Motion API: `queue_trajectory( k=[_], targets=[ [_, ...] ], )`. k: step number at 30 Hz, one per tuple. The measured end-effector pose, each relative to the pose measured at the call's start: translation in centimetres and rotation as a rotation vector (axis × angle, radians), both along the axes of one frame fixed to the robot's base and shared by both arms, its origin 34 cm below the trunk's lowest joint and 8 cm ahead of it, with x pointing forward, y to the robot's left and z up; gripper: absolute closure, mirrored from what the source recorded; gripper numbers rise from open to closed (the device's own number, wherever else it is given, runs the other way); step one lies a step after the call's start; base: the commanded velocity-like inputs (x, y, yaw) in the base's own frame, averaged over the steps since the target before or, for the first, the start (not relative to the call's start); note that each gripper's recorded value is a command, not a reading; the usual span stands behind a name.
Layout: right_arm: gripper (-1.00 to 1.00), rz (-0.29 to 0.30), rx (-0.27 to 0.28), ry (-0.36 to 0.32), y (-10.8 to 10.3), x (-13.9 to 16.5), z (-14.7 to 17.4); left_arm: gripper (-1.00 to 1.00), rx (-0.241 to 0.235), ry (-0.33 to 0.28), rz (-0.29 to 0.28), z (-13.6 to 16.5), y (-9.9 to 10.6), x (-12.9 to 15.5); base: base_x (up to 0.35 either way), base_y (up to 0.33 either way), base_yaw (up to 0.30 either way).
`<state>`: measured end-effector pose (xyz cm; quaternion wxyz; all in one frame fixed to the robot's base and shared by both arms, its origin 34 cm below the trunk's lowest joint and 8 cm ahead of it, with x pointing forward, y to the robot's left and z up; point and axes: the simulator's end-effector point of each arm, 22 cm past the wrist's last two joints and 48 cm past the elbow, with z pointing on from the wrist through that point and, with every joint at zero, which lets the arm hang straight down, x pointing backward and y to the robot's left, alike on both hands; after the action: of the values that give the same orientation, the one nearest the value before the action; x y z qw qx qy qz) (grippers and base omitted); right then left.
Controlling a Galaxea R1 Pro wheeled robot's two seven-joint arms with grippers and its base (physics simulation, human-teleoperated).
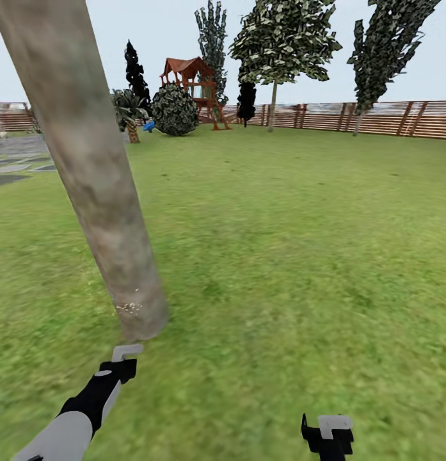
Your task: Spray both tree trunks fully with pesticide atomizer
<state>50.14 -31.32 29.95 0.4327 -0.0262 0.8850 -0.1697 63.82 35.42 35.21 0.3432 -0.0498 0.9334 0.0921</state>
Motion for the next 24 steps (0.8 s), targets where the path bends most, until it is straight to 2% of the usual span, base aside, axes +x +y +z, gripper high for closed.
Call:
queue_trajectory(
  k=[9,13,20,24],
  targets=[
    [-1.0,-0.001,-0.002,0.0,-0.1,0.0,0.0,1.0,0.001,0.001,0.001,0.0,0.0,-0.1,0.237,-0.199,0.015],
    [-1.0,0.0,0.0,0.0,0.0,0.0,0.0,1.0,0.004,0.001,0.004,0.0,0.2,-0.1,0.197,-0.149,0.247],
    [-1.0,-0.001,0.0,-0.001,0.0,0.0,0.0,1.0,0.012,-0.022,0.009,0.9,0.7,0.8,0.012,-0.008,0.277],
    [-1.0,-0.001,-0.001,-0.001,0.0,0.0,0.0,1.0,0.019,-0.077,0.005,3.3,0.4,3.1,0.0,0.0,0.278]
  ],
)
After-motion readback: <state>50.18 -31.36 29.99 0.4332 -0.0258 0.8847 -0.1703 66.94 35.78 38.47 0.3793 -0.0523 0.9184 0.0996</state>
